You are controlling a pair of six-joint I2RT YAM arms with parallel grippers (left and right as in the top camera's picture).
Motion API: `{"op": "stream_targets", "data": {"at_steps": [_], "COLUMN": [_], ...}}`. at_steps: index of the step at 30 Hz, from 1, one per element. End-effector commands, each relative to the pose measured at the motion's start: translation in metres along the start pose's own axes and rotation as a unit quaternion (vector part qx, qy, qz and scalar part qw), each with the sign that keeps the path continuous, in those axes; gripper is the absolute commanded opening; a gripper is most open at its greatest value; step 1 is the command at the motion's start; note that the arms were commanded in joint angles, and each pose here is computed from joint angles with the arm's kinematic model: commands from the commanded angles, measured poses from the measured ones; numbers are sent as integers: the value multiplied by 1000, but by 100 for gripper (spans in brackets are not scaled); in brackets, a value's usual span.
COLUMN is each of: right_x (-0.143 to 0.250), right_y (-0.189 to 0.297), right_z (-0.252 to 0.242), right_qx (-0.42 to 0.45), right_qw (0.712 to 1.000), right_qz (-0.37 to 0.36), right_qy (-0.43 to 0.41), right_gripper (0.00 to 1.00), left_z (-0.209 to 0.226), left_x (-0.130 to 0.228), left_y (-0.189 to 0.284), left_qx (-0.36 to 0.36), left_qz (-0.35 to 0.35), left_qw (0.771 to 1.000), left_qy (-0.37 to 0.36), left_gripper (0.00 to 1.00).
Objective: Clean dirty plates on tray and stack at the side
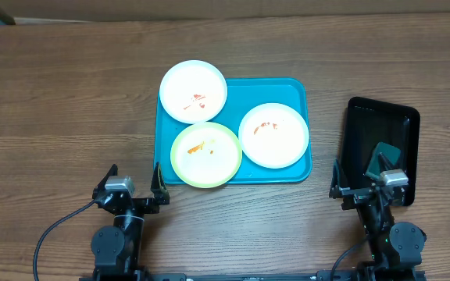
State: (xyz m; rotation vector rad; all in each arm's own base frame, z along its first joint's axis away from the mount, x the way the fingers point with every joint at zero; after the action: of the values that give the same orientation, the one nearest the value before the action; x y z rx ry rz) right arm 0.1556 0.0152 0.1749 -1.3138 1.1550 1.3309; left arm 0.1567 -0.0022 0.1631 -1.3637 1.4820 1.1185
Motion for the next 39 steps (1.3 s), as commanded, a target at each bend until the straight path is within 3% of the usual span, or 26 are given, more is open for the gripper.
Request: {"op": "stream_targets", "data": {"at_steps": [1, 10, 20, 32, 39], "right_x": [2, -21, -72, -143, -167], "right_y": [0, 7, 24, 7, -5], "right_z": [0, 1, 2, 1, 5], "right_qx": [2, 2, 4, 11, -5], "right_qw": [999, 998, 997, 974, 924], "right_qz": [-2, -2, 41, 199, 359], "right_qy": [-50, -67, -71, -105, -132], "right_gripper": [100, 100, 100, 100, 100], "left_z": [-2, -9, -27, -36, -36], "left_x": [-4, -26, -80, -113, -116], "left_y": [1, 1, -23, -56, -58], "left_qx": [11, 12, 15, -26, -29], "left_qz": [-4, 0, 58, 220, 231], "left_qw": [1000, 1000, 998, 975, 972], "left_qy": [8, -9, -30, -20, -18], "left_gripper": [100, 100, 100, 100, 100]}}
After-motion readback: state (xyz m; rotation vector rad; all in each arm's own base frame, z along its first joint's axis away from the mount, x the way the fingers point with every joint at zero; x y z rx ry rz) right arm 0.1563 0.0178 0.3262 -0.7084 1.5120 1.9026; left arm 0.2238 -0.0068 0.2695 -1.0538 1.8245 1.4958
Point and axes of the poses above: each gripper's point midway between its finger pads, its own y axis back along the fingers, its own z axis along the line the jaws close on, x = y × z, the point moved 9 cm from there along y, back along the fingers, and after that the axes turned 6 degrees about y, right-handed, at the moved point
